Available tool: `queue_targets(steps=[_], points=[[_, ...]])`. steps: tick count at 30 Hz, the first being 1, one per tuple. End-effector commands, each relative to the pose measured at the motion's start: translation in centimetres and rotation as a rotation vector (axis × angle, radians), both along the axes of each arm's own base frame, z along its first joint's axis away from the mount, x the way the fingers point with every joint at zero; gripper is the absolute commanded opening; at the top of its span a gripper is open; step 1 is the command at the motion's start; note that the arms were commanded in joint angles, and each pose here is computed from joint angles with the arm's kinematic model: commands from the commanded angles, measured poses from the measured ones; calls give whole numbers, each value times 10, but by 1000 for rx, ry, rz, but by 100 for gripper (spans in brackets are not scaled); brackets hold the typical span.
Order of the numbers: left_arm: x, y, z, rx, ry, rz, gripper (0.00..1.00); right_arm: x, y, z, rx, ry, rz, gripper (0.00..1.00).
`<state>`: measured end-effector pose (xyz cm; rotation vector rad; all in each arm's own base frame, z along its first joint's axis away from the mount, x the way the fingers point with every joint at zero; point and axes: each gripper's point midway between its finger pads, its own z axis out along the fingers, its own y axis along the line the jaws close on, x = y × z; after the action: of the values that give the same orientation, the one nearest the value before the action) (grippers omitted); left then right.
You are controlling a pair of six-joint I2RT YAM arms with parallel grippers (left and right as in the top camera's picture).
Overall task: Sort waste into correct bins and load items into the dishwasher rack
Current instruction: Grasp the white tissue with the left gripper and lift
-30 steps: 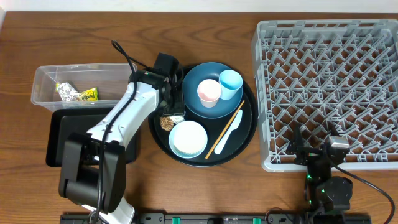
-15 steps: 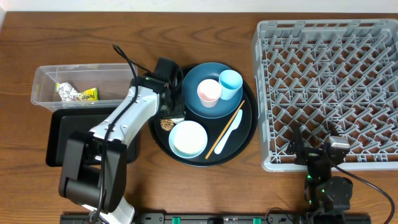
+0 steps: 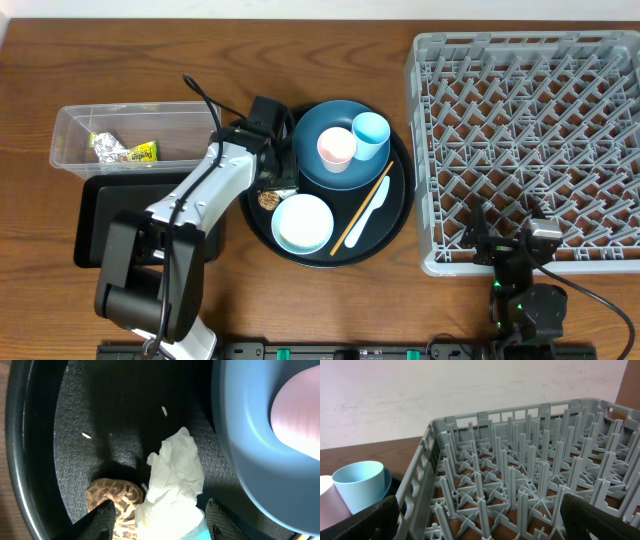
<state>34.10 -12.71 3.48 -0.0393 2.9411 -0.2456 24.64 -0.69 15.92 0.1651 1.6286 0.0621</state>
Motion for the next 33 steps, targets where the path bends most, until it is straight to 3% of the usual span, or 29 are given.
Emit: queue_targets(steps=[1, 18, 25, 30, 33], points=[[-8, 2, -12, 12, 22, -18, 60, 0, 0, -2, -12, 6, -1, 99], [1, -1, -14, -4, -24, -14, 56, 0, 0, -2, -12, 6, -1, 99], [2, -2, -14, -6, -30, -14, 50, 0, 0, -2, -12, 6, -1, 99], [3, -2, -14, -7, -32, -14, 34, 0, 0, -2, -12, 6, -1, 99], [5, -2, -13, -9, -39, -13, 19, 0, 0, -2, -12, 6, -1, 99]])
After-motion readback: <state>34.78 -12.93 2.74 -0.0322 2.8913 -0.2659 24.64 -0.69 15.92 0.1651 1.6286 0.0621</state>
